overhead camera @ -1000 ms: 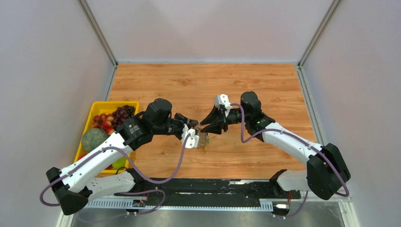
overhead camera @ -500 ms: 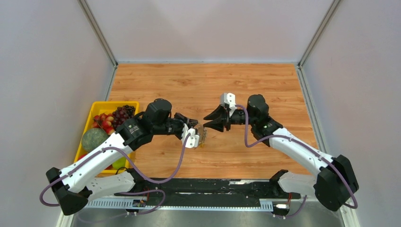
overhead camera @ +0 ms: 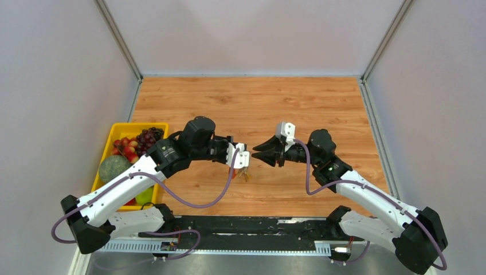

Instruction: Remove the keys from the keyring

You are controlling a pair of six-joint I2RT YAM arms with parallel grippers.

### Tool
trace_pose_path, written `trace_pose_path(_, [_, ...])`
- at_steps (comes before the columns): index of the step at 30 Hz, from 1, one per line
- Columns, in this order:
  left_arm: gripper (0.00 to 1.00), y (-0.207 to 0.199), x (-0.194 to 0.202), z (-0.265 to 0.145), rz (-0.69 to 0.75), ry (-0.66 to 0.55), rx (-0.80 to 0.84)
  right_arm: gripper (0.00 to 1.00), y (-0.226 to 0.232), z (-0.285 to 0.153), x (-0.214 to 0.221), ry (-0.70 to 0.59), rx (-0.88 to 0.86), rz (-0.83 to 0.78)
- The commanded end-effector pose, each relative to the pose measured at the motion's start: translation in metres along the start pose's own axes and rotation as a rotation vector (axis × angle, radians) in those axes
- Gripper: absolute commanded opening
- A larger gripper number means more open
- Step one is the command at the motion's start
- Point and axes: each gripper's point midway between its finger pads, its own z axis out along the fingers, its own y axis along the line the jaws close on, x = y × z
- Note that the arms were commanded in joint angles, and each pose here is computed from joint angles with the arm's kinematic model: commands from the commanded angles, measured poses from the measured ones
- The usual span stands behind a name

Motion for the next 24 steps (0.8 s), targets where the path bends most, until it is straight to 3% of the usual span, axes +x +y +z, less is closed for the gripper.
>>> trace_pose_path(1, [0.0,0.015,-0.017,-0.011,-0.114,-0.01,-0.051,0.29,0.002,0.009,-0.013,-0.034,-0.009,-0.014])
trace_pose_path(13, [0.0,0.011,-0.022,-0.013,-0.127,-0.021,-0.046,0.28,0.002,0.03,-0.017,-0.056,-0.025,-0.004])
trace_pose_path(19, [0.0,0.011,-0.023,-0.012,-0.123,-0.025,-0.046,0.2,0.006,0.038,-0.019,-0.055,-0.061,-0.003])
trace_pose_path(24, [0.0,0.012,-0.023,-0.011,-0.129,-0.026,-0.05,0.2,0.009,0.043,-0.016,-0.043,-0.073,0.006])
